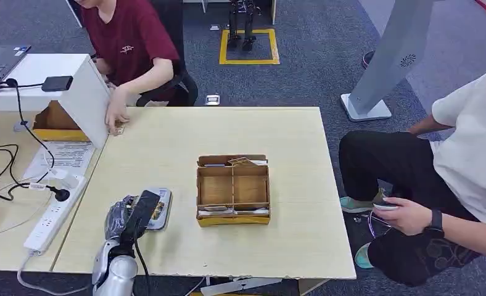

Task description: Pass the card to the sensor for recognition and then transmit it.

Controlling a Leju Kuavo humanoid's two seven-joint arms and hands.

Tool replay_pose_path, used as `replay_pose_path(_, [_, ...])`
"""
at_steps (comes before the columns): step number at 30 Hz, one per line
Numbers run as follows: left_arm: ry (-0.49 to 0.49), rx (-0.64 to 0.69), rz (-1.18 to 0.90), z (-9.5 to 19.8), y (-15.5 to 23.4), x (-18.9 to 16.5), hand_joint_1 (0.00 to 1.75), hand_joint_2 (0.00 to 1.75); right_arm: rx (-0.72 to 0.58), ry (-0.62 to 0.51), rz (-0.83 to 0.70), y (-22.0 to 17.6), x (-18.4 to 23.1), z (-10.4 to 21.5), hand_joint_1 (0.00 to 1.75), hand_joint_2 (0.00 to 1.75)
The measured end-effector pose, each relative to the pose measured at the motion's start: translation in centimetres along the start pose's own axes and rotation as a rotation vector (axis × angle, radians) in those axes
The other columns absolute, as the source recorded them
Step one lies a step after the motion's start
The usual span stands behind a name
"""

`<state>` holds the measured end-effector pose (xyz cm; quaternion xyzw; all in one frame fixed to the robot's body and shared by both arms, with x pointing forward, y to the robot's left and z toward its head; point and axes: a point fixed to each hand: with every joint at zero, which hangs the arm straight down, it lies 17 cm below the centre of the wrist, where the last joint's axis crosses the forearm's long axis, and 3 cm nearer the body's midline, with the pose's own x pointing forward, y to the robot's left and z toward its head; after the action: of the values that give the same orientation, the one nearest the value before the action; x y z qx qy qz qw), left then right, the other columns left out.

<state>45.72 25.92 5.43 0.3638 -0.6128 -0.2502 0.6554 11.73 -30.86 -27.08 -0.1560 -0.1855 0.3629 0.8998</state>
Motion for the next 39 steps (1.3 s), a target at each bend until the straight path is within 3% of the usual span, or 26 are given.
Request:
replay_pose_path(19, [0.015, -0.014, -0.019, 0.0, -0.8, -0.9, 1.75, 1.75, 0.003, -0.009, 0.013, 0.2, 0.3, 0.0, 0.00, 1.75])
replay_pose_path(25, [-0.070, -0.065, 0.273, 0.3, -1.6, 1.6, 1.75, 1.75, 0.002, -0.008, 0.013, 0.1, 0.3, 0.0, 0.00, 1.75])
replay_pose_path(32, [-0.132, -0.041, 0.595, -0.3, 1.3, 4.4, 1.75, 1.75, 0.002, -0.005, 0.012, 0.1, 0.3, 0.0, 0.00, 1.75])
replay_pose_path(39, [-0.192, 0.004, 0.688, -0.9, 4.6, 6.5, 1.75, 1.75, 0.005, -0.009, 0.011, 0.1, 0.4, 0.0, 0.00, 1.75])
